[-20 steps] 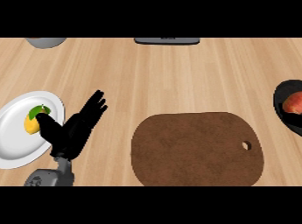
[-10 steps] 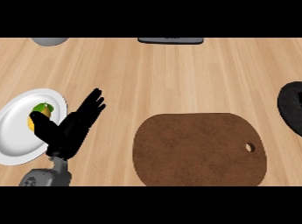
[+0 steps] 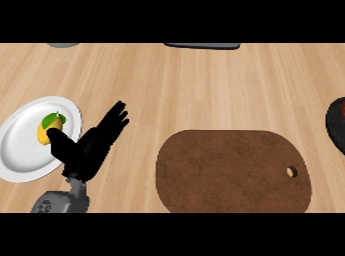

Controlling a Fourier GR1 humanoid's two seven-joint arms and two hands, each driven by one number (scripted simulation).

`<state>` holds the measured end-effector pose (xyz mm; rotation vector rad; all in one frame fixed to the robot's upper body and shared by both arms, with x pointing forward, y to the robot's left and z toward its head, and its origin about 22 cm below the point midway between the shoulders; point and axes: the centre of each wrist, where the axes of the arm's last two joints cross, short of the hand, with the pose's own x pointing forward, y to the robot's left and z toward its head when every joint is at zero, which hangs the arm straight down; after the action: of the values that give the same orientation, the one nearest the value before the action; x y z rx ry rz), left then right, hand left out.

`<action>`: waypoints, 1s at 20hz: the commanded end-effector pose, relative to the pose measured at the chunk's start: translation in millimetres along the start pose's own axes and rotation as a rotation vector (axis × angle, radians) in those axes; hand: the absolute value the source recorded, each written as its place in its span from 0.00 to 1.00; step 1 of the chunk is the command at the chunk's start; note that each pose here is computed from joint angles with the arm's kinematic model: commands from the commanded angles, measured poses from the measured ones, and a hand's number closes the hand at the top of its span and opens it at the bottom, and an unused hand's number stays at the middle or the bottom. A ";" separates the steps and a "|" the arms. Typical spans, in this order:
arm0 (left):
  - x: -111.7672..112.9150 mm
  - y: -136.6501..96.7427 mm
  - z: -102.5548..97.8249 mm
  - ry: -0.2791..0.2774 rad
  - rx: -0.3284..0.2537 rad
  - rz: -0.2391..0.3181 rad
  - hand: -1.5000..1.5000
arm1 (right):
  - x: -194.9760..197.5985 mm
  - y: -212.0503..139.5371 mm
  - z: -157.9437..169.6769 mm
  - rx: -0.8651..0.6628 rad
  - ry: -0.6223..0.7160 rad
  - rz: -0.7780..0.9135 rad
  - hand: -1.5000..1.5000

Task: Pick the squash from the cutting board and place it in the pan

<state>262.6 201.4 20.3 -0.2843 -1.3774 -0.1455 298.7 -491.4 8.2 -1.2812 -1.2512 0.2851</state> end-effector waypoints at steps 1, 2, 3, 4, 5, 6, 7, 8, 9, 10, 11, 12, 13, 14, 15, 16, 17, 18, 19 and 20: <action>-1.4 3.4 4.9 -0.013 0.001 0.002 0.50 | 3.6 -3.3 -6.1 0.058 0.018 -0.073 0.00; 1.0 3.7 -0.4 -0.026 0.016 -0.005 0.50 | 5.4 -1.9 -6.2 0.042 -0.018 -0.138 0.00; 0.9 9.0 4.0 -0.001 0.030 -0.005 0.50 | 14.1 11.8 -3.2 0.031 -0.024 -0.193 0.00; -1.9 0.2 -3.3 -0.006 0.019 0.007 0.50 | 27.1 13.4 -9.9 0.005 -0.045 -0.279 0.00; 0.8 2.4 -1.9 0.003 0.032 0.003 0.50 | 13.3 5.2 -6.7 -0.010 -0.068 -0.339 0.00; -3.1 1.3 6.8 0.003 0.017 0.009 0.50 | 17.0 11.2 -5.3 -0.033 -0.051 -0.406 0.00; 0.4 10.1 0.3 -0.003 0.014 -0.002 0.50 | 24.9 -3.0 -18.8 -0.057 -0.066 -0.455 0.00; 0.2 7.9 2.6 0.015 0.025 0.004 0.50 | 9.9 -7.3 -12.7 -0.044 -0.043 -0.506 0.00; 4.0 -6.5 -6.4 0.010 0.021 0.009 0.50 | 10.0 -3.0 -10.5 -0.036 -0.031 -0.539 0.00; -1.0 3.6 5.4 -0.003 0.033 0.010 0.50 | -2.0 -13.7 -9.2 -0.049 -0.020 -0.561 0.00; -9.0 7.1 5.5 0.003 0.035 0.006 0.50 | -8.1 -18.5 -8.1 -0.018 0.001 -0.602 0.00; -12.6 0.4 3.1 0.002 0.027 0.024 0.50 | -15.6 -23.4 -5.7 -0.012 -0.001 -0.614 0.00; -11.8 3.6 7.3 0.011 0.039 0.014 0.50 | -18.3 -20.3 -2.2 0.016 0.022 -0.659 0.00; -5.8 2.9 2.6 0.008 0.041 0.008 0.50 | -32.0 -30.3 2.3 0.055 0.037 -0.679 0.00; -5.0 0.4 4.3 0.000 0.051 0.013 0.50 | -46.6 -37.4 10.2 0.070 0.027 -0.676 0.00; -14.0 4.5 5.0 0.002 0.042 0.010 0.50 | -44.9 -43.9 5.5 0.104 0.022 -0.700 0.00; -11.9 4.9 10.6 0.017 0.044 0.021 0.50 | -57.9 -50.0 13.3 0.125 0.030 -0.698 0.00; 1.9 13.1 4.4 -0.005 0.037 -0.004 0.50 | -66.3 -56.6 17.5 0.136 -0.004 -0.702 0.00; -8.8 16.3 8.8 0.008 0.042 -0.009 0.50 | -71.0 -59.9 20.2 0.166 0.000 -0.735 0.00; -6.3 7.8 7.8 -0.006 0.068 0.002 0.50 | -79.8 -67.9 24.7 0.187 -0.022 -0.738 0.00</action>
<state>257.5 210.3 13.8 -0.2491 -1.3756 -0.1111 246.8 -542.7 15.1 -0.6959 -1.5599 -0.1312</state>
